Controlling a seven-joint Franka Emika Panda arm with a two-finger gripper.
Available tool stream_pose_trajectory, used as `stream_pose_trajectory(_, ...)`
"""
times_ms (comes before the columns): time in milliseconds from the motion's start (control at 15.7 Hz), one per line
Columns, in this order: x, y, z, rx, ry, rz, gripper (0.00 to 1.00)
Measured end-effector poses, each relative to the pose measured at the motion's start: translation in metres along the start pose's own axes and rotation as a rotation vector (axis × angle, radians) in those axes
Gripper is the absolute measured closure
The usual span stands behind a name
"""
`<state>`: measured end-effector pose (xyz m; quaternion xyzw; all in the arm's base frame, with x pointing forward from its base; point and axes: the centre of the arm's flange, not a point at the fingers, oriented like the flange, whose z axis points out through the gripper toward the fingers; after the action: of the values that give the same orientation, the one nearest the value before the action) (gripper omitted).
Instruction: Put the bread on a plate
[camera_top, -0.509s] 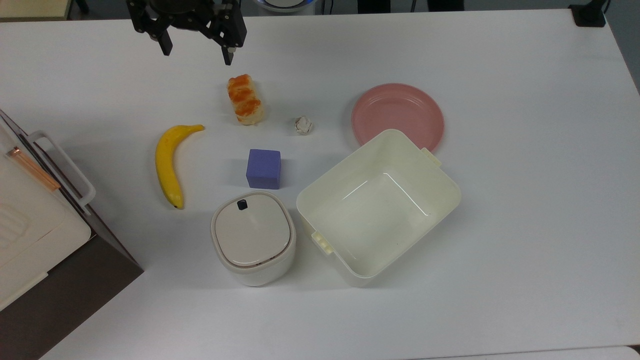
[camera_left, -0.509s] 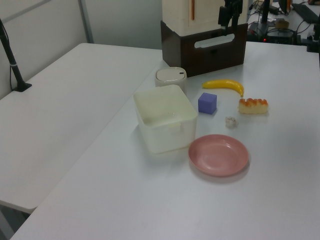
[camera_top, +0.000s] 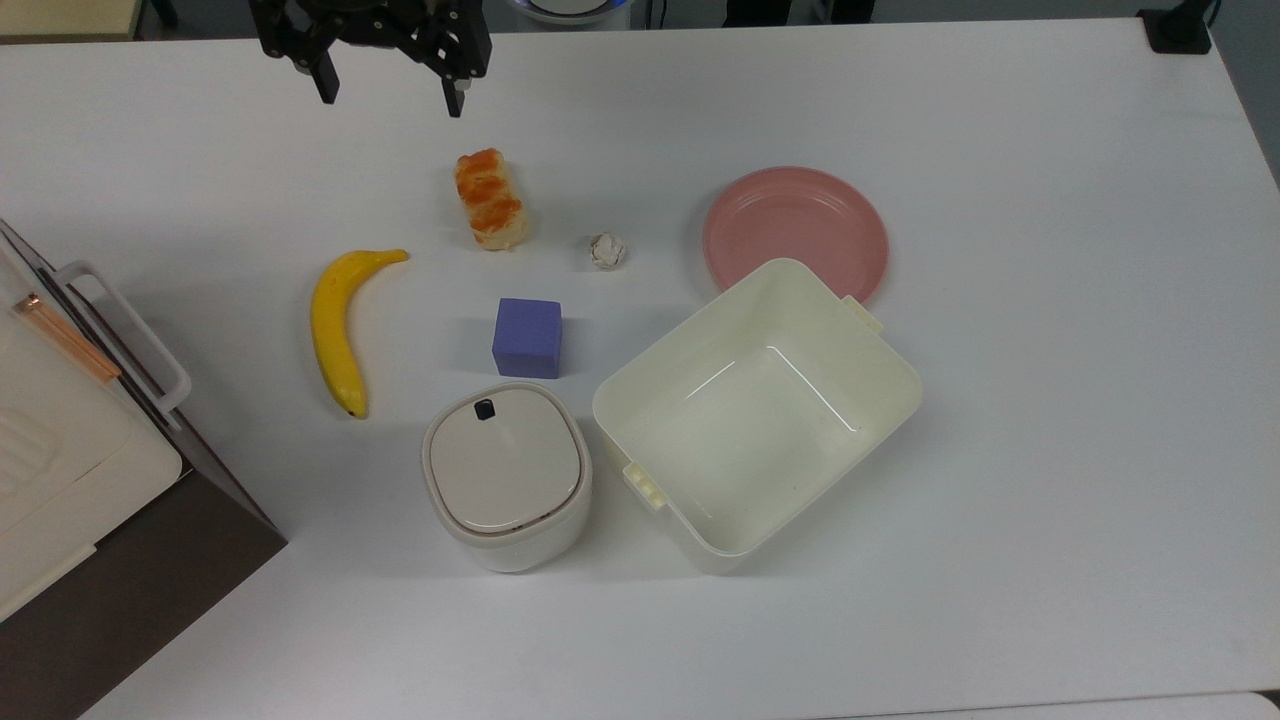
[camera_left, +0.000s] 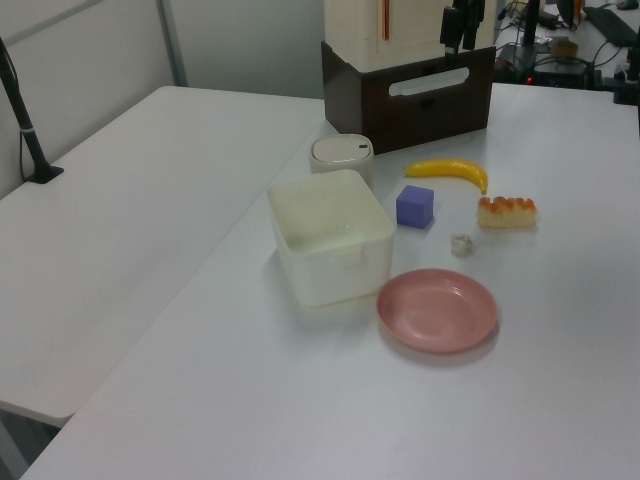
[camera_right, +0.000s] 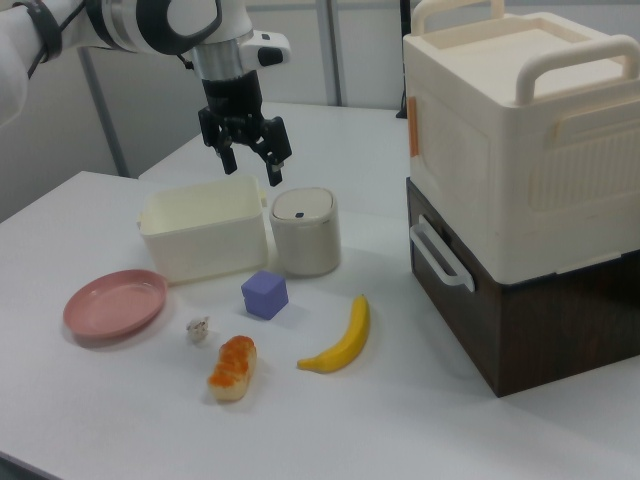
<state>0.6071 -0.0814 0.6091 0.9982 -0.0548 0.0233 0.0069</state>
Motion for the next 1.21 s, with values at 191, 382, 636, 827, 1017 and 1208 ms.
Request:
stream_pose_trajectory(191, 0.0, 0.0, 0.0004, 0.0, -0.001, -0.001, 0.0)
stream_pose_trajectory(382, -0.0001, 0.0, 0.0008, 0.0, -0.002, -0.011, 0.0)
stream_pose_trajectory(636, -0.0001, 0.0, 0.0013, 0.0, -0.003, -0.021, 0.0)
stream_pose_trajectory(827, -0.0002, 0.0, 0.002, 0.0, -0.004, -0.027, 0.0)
stream_pose_trajectory(1017, -0.0003, -0.0001, 0.0032, 0.0, -0.007, -0.029, 0.0)
stream_pose_trajectory(1208, -0.0006, -0.0001, 0.0055, 0.0, -0.012, -0.03, 0.0)
